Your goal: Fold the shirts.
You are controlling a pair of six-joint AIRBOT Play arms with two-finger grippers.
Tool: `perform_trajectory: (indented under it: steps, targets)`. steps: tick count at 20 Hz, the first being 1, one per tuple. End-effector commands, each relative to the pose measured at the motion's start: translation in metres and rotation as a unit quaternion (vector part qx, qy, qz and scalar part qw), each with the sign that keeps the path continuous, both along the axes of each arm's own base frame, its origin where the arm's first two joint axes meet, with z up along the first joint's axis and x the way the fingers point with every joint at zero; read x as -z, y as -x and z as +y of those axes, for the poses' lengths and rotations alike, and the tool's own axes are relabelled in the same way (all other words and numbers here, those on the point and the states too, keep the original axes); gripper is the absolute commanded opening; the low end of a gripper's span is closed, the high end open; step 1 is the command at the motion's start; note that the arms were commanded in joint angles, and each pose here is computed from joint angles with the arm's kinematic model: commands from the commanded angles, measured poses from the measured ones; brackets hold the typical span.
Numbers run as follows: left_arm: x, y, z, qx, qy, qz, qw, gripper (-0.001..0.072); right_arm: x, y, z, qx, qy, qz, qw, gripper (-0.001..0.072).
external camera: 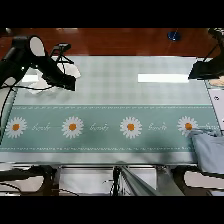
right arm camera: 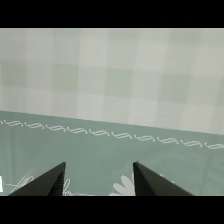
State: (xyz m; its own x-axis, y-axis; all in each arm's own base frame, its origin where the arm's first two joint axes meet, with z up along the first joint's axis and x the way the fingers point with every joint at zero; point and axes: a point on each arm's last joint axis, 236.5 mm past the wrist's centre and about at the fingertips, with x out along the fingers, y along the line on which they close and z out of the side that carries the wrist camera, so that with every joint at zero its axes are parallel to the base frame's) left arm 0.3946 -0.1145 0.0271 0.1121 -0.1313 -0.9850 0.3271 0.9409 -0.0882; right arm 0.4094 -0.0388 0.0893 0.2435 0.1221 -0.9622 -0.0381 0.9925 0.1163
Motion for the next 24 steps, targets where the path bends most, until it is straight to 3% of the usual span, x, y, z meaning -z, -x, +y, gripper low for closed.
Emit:
perform_trajectory:
  steps: [1,7,9,10,15,24]
  targets:
    - [0.006,0.0,0.0,0.0,-0.002,0.007,1.0,0.0599,-0.006,-0.019,-0.004,0.007,0.006,-0.042,0.999,0.0494]
    - [0.022,-0.013,0.003,0.005,-0.01,0.003,1.0,0.0622,-0.01,-0.03,-0.003,0.01,0.004,-0.067,0.998,0.0494]
    - [0.007,-0.048,0.032,-0.018,-0.055,-0.068,0.996,0.0627,-0.009,-0.029,-0.002,0.01,0.003,-0.064,0.998,0.0494]
    - [-0.009,-0.07,0.046,-0.034,-0.07,-0.113,0.991,0.072,-0.009,-0.027,-0.002,0.009,0.003,-0.061,0.998,0.0494]
    - [-0.06,-0.146,0.105,-0.125,-0.049,-0.268,0.954,0.072,-0.008,-0.026,-0.002,0.009,0.002,-0.058,0.998,0.0494]
    - [0.051,-0.139,0.14,-0.167,-0.052,-0.14,0.975,0.072,-0.008,-0.026,-0.002,0.008,0.002,-0.058,0.998,0.0494]
